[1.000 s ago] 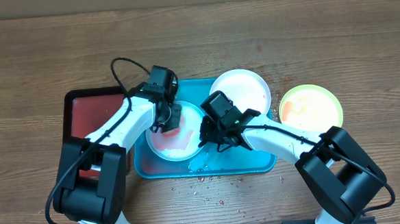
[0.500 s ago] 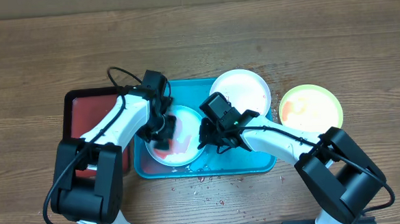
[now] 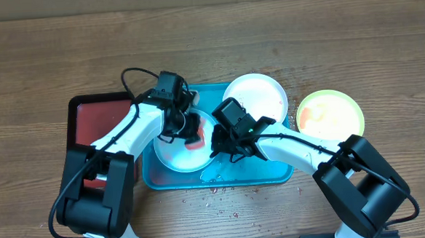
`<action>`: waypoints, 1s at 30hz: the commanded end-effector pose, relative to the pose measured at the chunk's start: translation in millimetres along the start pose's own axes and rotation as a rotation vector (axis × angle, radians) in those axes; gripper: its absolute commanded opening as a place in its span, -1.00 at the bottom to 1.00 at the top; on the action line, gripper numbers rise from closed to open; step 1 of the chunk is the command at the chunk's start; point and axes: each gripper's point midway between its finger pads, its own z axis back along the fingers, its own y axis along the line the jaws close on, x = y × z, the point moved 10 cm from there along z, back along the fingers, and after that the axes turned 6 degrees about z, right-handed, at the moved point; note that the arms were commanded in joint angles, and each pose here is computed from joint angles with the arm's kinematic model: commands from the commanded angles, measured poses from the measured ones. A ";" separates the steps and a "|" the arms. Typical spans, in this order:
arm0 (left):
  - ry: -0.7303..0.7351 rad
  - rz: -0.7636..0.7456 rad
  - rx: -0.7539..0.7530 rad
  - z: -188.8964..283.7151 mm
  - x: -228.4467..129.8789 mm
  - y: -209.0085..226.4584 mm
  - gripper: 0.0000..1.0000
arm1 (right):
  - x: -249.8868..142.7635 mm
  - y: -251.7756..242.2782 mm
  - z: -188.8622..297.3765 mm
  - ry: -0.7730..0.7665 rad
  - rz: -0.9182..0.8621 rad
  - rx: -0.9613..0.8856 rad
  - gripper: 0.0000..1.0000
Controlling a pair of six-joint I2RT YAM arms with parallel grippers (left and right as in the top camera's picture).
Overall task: Clean dirty plates on tray and stack at the side
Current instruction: 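Scrub the white plate with the sponge held in the left gripper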
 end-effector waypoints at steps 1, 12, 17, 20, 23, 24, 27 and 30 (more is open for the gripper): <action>-0.155 0.290 0.466 3.0 3.7 35.4 -0.92 | -0.3 -3.8 -3.8 0.011 -0.003 -0.021 -0.93; 0.283 0.086 0.202 2.6 -43.5 19.8 -0.91 | 0.0 -3.5 -3.8 0.008 -0.002 -0.018 -0.93; 0.369 -0.113 -0.227 5.2 -51.2 -8.9 -0.92 | 0.0 -3.5 -3.8 0.009 -0.003 -0.018 -0.93; 0.316 -0.152 -0.262 2.6 -44.6 -14.6 -0.91 | 0.0 -3.5 -3.8 0.009 -0.002 -0.018 -0.92; 0.220 -0.194 -0.278 -1.6 -32.1 -19.7 -0.92 | -0.1 -3.6 -3.8 0.010 -0.002 -0.019 -0.93; 0.185 -0.205 -0.272 -2.8 -27.3 -20.0 -0.91 | -0.1 -3.6 -3.8 0.009 -0.003 -0.019 -0.93; 0.088 -0.138 -0.130 -6.7 -12.9 -12.8 -0.92 | -0.1 -3.6 -3.8 0.010 0.001 -0.018 -0.93; 0.003 0.041 0.121 -6.9 -4.2 5.3 -0.91 | -0.3 -3.8 -3.8 0.011 0.001 -0.020 -0.93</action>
